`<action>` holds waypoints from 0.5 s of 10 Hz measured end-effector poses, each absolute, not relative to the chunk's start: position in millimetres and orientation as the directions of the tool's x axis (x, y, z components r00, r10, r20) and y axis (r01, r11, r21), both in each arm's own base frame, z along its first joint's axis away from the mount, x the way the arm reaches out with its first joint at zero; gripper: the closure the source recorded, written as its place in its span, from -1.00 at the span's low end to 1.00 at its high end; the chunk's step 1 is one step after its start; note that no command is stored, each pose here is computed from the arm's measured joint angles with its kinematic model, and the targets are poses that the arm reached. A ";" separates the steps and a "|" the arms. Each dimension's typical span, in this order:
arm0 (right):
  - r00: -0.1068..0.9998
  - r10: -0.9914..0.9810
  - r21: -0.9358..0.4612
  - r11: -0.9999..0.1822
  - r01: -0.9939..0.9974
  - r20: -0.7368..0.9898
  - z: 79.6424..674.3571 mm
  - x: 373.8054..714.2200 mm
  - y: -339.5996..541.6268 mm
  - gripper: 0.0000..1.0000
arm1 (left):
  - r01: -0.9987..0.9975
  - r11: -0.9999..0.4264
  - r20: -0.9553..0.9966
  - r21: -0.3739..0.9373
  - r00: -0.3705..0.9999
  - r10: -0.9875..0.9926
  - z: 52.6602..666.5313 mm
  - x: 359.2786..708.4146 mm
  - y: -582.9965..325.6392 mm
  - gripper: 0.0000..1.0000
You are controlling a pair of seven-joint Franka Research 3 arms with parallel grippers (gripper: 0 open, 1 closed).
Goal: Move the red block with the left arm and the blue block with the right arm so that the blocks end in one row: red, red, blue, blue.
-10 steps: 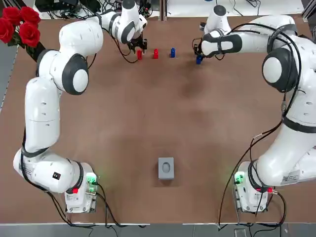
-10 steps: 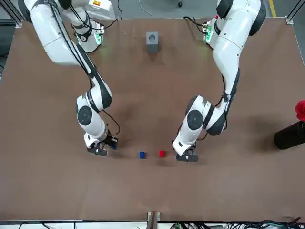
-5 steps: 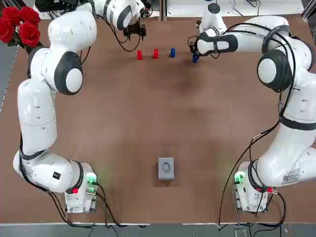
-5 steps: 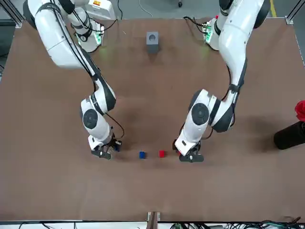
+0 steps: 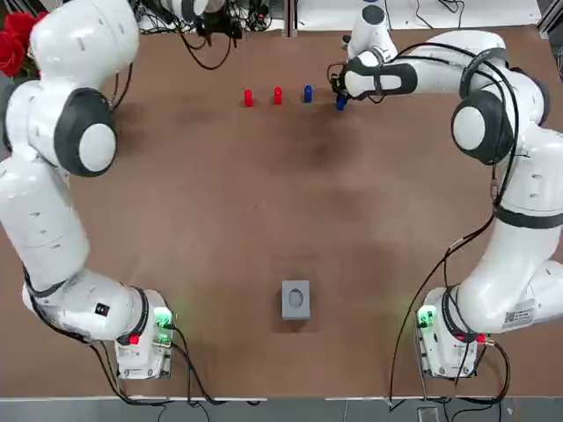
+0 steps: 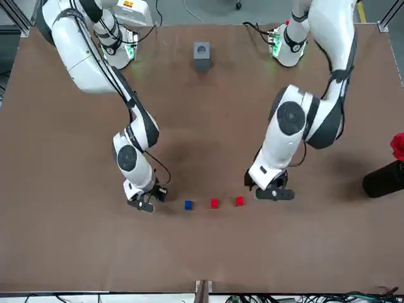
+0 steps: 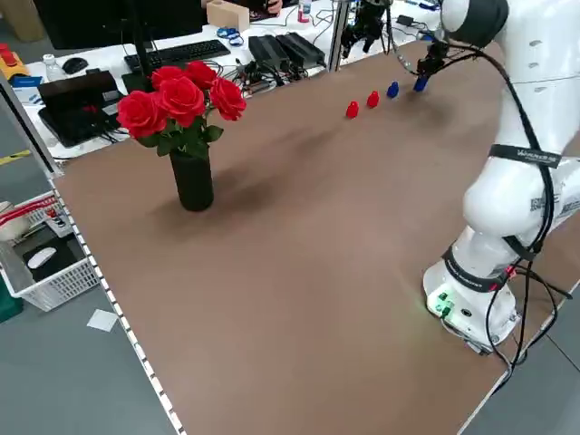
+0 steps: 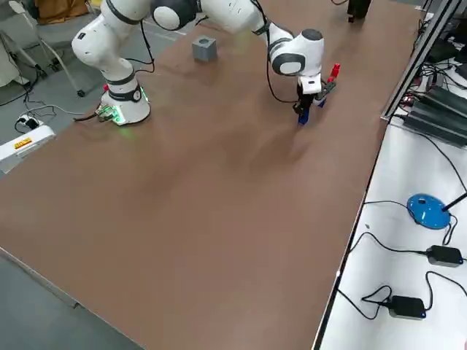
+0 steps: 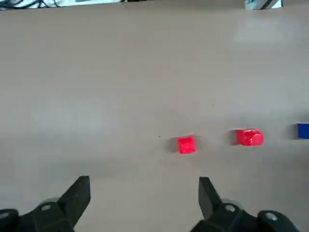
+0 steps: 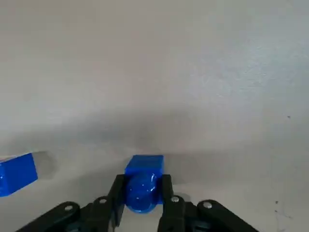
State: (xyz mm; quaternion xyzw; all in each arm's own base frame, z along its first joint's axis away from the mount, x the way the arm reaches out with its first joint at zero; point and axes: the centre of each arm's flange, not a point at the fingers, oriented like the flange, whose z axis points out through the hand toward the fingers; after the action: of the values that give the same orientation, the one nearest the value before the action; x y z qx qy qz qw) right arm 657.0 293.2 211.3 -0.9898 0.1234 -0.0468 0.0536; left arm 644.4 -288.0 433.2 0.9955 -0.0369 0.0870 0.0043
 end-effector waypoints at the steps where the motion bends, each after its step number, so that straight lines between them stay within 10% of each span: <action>1: 0.965 -0.248 -0.119 -0.964 -0.238 0.082 210.9 657.5 297.4 0.31 | -0.097 -0.995 0.167 0.017 0.982 -0.093 454.0 638.6 -268.5 -0.98; 5: 0.965 -0.250 -0.092 -0.966 -0.243 0.083 206.1 661.8 306.1 0.22 | -0.144 -0.988 0.209 0.059 0.969 -0.129 542.0 597.2 -176.9 -0.98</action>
State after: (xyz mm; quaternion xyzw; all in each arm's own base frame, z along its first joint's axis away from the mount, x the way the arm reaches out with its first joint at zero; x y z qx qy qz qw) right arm 661.8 306.1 206.1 -0.9903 0.1245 -0.0469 0.0407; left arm 597.2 -176.9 542.0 0.9917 -0.0689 0.1026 0.0367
